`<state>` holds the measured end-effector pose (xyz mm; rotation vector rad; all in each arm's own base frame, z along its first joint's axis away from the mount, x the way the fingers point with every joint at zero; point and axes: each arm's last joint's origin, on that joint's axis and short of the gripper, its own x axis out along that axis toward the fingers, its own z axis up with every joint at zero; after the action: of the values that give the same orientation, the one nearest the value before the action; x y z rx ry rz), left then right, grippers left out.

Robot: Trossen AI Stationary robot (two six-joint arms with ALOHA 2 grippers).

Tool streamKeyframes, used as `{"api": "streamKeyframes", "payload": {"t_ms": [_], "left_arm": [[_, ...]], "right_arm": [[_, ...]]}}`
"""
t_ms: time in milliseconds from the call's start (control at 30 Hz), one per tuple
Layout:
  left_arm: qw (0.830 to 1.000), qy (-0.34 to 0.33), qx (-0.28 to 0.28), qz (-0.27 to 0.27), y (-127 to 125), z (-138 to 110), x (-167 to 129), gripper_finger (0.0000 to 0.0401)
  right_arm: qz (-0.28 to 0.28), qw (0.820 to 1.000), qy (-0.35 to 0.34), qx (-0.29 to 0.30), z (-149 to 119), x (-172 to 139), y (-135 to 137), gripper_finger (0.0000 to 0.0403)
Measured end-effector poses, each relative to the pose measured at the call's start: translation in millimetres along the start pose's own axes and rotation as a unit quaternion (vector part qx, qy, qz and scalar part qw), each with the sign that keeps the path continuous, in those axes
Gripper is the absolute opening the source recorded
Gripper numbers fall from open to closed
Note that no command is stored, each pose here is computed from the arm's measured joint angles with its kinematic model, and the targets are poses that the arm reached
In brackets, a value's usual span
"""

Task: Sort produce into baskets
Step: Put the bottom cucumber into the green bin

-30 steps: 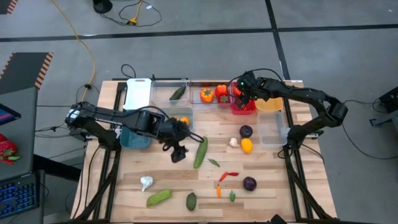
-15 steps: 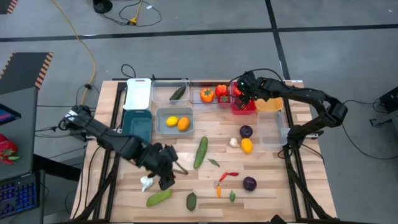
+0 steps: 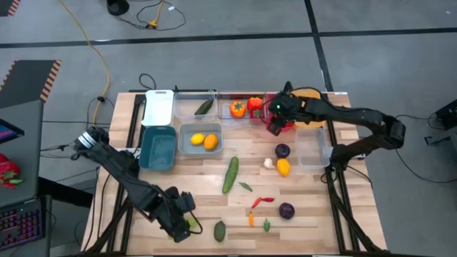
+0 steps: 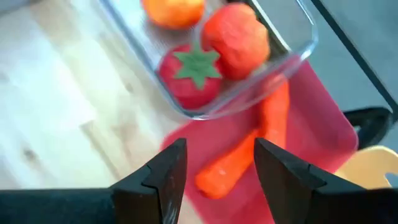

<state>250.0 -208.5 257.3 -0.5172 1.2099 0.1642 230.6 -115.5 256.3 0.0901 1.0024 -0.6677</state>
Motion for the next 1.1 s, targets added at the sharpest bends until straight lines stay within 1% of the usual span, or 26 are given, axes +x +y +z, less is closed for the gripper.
{"api": "streamKeyframes", "payload": {"t_ms": [200, 300, 567, 733, 800, 867, 1067, 1100], "left_arm": [[0.998, 0.034, 0.041, 0.029, -4.8, -6.2, 29.5, 0.0280], [0.997, 0.043, 0.048, 0.043, -5.2, -7.6, 41.5, 0.0280], [0.996, 0.046, 0.048, 0.063, -5.5, -9.1, 56.4, 0.0280], [0.996, 0.043, 0.039, 0.074, -3.7, -9.0, 65.1, 0.0280], [0.996, 0.042, 0.032, 0.075, -2.8, -8.6, 69.1, 0.0280], [0.994, 0.052, 0.031, 0.087, 0.0, -10.4, 73.9, 0.0280], [0.994, 0.058, 0.018, 0.085, 2.5, -12.6, 87.1, 0.0280], [0.994, 0.062, 0.020, 0.092, 4.3, -13.7, 88.1, 0.0280]], "right_arm": [[0.026, 0.999, -0.038, -0.019, -0.2, -20.9, 17.0, 0.0211], [0.040, 0.997, -0.049, -0.035, -1.1, -27.7, 26.6, 0.0211], [0.075, 0.992, -0.064, -0.079, -5.6, -39.4, 53.3, 0.0211], [0.095, 0.987, -0.073, -0.105, -9.0, -46.4, 68.2, 0.0211], [0.102, 0.985, -0.076, -0.114, -10.5, -48.9, 73.3, 0.0211], [0.109, 0.983, -0.080, -0.122, -11.7, -51.5, 78.4, 0.0211], [0.126, 0.978, -0.089, -0.143, -15.6, -58.0, 90.6, 0.0211], [0.129, 0.977, -0.092, -0.145, -15.9, -59.1, 92.4, 0.0211]]}}
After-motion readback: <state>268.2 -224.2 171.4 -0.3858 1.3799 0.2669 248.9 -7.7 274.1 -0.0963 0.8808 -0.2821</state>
